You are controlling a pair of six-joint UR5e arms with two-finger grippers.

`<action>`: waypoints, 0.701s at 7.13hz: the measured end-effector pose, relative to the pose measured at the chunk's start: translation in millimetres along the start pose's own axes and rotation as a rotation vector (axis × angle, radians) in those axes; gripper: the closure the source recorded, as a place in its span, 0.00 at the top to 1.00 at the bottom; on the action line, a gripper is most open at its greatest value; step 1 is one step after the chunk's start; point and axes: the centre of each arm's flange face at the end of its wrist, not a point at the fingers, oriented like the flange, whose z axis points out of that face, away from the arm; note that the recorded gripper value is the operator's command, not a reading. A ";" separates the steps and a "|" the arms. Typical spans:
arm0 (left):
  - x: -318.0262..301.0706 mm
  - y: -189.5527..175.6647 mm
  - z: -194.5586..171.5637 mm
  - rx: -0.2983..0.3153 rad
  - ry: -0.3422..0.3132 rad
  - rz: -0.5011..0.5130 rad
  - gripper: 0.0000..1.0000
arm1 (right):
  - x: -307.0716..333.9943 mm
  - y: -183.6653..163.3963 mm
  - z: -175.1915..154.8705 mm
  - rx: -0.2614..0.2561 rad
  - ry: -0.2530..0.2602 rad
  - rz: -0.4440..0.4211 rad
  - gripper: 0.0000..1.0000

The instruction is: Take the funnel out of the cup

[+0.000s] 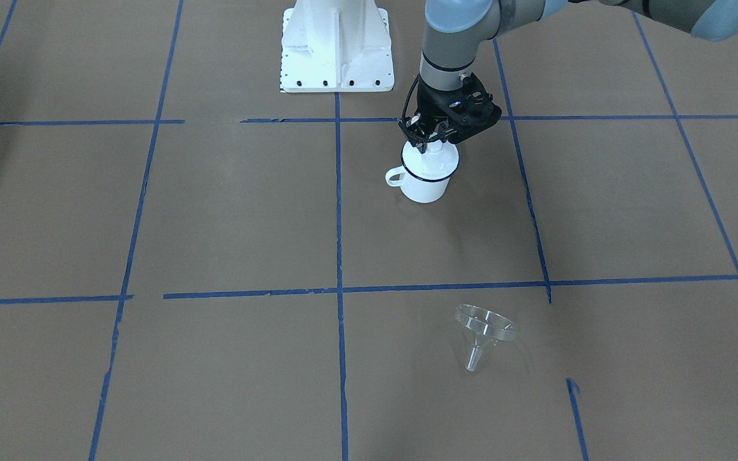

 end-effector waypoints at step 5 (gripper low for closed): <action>-48.8 -126.4 -69.4 0.116 0.067 0.171 0.99 | 0.1 0.0 0.1 0.000 0.000 0.000 1.00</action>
